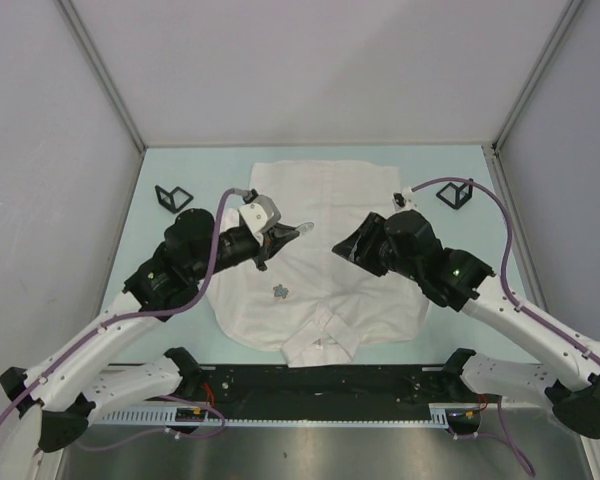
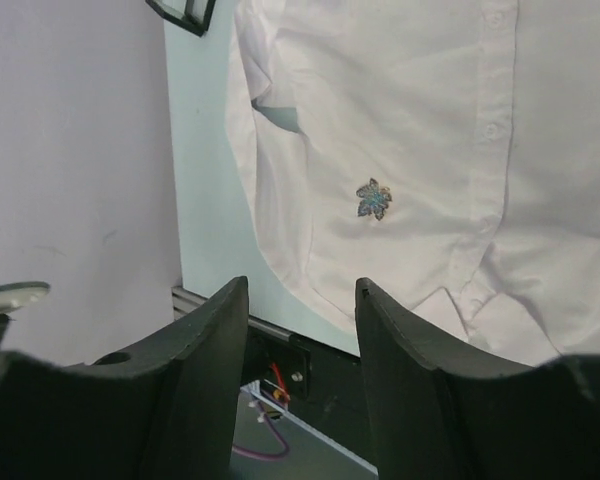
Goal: Remove the brooch from the garment
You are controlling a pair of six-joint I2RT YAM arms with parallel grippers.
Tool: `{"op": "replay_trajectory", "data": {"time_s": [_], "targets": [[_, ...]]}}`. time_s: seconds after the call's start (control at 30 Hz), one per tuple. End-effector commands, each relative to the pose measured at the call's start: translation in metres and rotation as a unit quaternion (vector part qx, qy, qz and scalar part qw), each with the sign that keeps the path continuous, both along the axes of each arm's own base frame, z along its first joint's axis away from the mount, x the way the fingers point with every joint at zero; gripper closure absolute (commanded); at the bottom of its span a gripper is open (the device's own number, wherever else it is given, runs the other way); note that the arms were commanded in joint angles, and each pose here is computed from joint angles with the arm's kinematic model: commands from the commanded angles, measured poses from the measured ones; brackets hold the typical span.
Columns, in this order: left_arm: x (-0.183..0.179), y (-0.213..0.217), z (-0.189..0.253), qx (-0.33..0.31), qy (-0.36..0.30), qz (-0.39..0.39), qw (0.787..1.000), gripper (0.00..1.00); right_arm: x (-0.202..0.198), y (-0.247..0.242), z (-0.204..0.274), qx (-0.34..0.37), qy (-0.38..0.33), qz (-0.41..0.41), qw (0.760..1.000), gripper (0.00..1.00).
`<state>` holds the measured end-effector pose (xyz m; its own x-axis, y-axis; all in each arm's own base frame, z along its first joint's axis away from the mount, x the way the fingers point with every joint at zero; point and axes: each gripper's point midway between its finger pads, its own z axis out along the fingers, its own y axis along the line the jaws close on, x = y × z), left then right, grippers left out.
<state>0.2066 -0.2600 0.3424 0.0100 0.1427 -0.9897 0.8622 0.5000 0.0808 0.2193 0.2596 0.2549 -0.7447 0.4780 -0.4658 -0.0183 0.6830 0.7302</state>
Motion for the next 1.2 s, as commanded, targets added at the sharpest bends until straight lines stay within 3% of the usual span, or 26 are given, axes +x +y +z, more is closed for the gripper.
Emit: {"op": "replay_trajectory", "data": {"time_s": [0.0,0.33,0.5,0.63,0.77,0.83,0.87,0.9,0.93,1.0,1.07,1.1,1.17], "targets": [[0.011,0.004,-0.006,0.056,-0.084,0.015,0.995,1.00,0.010,0.001,0.040,0.064,-0.004,-0.063,0.996,0.50],[0.023,0.018,-0.027,0.044,-0.102,0.072,0.991,1.00,0.020,0.024,0.062,0.096,-0.031,-0.084,0.991,0.56],[0.052,0.035,-0.045,0.079,-0.064,0.165,0.981,1.00,0.027,0.006,0.046,0.036,-0.040,-0.114,0.992,0.57],[0.088,0.052,-0.071,0.140,-0.007,0.252,0.957,1.00,0.031,-0.024,0.041,-0.019,-0.060,-0.129,0.990,0.56],[0.143,0.079,-0.091,0.194,0.065,0.377,0.903,1.00,0.039,-0.063,0.032,-0.083,-0.067,-0.140,0.984,0.56],[0.173,0.094,-0.128,0.238,0.109,0.425,0.867,1.00,0.048,-0.087,0.027,-0.116,-0.069,-0.145,0.980,0.55],[0.195,0.108,-0.112,0.229,0.104,0.465,0.849,1.00,0.050,-0.093,0.023,-0.129,-0.066,-0.142,0.979,0.55],[0.212,0.110,-0.146,0.268,0.128,0.473,0.829,1.00,0.051,-0.093,0.019,-0.128,-0.059,-0.127,0.982,0.55],[0.228,0.113,-0.135,0.259,0.131,0.492,0.821,1.00,0.058,-0.104,0.016,-0.142,-0.060,-0.127,0.980,0.54],[0.256,0.135,-0.173,0.293,0.165,0.530,0.779,1.00,0.061,-0.102,0.008,-0.141,-0.051,-0.101,0.983,0.55],[0.281,0.155,-0.169,0.288,0.172,0.570,0.750,1.00,0.068,-0.108,0.000,-0.149,-0.046,-0.094,0.983,0.54],[0.291,0.159,-0.192,0.307,0.185,0.573,0.737,1.00,0.067,-0.103,-0.005,-0.145,-0.041,-0.075,0.986,0.54],[0.311,0.174,-0.184,0.297,0.181,0.594,0.725,0.99,0.072,-0.102,-0.012,-0.144,-0.045,-0.062,0.987,0.54]]}}
